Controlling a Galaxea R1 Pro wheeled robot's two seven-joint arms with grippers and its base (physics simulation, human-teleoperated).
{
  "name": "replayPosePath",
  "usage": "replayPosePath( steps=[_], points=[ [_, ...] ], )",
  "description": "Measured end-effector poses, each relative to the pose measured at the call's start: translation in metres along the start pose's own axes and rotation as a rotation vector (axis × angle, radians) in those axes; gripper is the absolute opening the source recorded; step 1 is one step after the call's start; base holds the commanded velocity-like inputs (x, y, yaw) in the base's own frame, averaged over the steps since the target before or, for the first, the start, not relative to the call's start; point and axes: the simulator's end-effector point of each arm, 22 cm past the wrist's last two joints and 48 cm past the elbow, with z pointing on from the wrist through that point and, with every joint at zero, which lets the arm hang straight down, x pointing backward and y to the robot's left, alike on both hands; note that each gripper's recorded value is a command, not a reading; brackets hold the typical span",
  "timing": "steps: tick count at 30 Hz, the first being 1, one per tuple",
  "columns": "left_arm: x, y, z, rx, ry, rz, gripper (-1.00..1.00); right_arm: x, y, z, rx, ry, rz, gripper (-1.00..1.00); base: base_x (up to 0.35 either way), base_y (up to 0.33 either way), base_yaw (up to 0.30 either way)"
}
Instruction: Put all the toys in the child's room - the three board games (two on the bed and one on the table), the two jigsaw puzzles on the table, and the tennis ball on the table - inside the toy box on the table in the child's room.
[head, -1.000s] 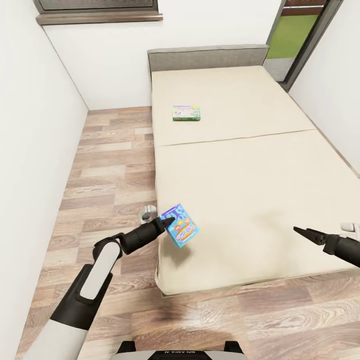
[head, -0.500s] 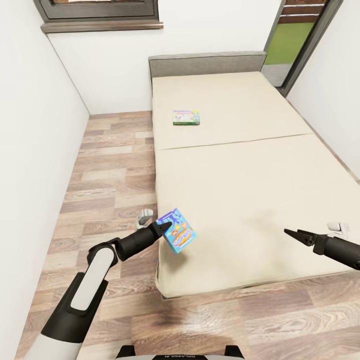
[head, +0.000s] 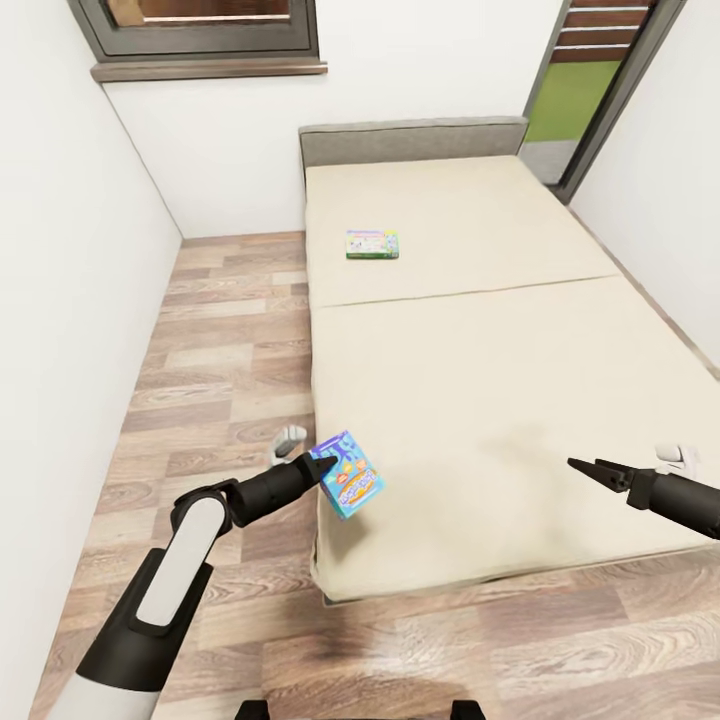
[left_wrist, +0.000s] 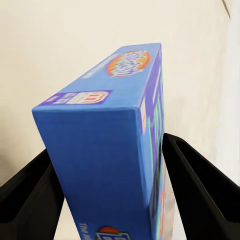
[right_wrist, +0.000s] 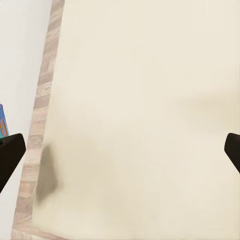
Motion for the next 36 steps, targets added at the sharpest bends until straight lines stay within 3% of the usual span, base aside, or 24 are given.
replayPosePath(
  steps=[14,36],
  points=[
    [-0.024,-0.039,-0.024,0.019,-0.049,0.039,-1.0,-0.017,0.017,-0.014,-0.011,-0.017,-0.009,1.0,0.0,0.0,0.0],
    [-0.045,-0.095,-0.056,0.059,-0.088,0.063,-1.0,-0.049,0.047,-0.044,-0.021,-0.045,-0.027,1.0,0.0,0.0,0.0]
  ],
)
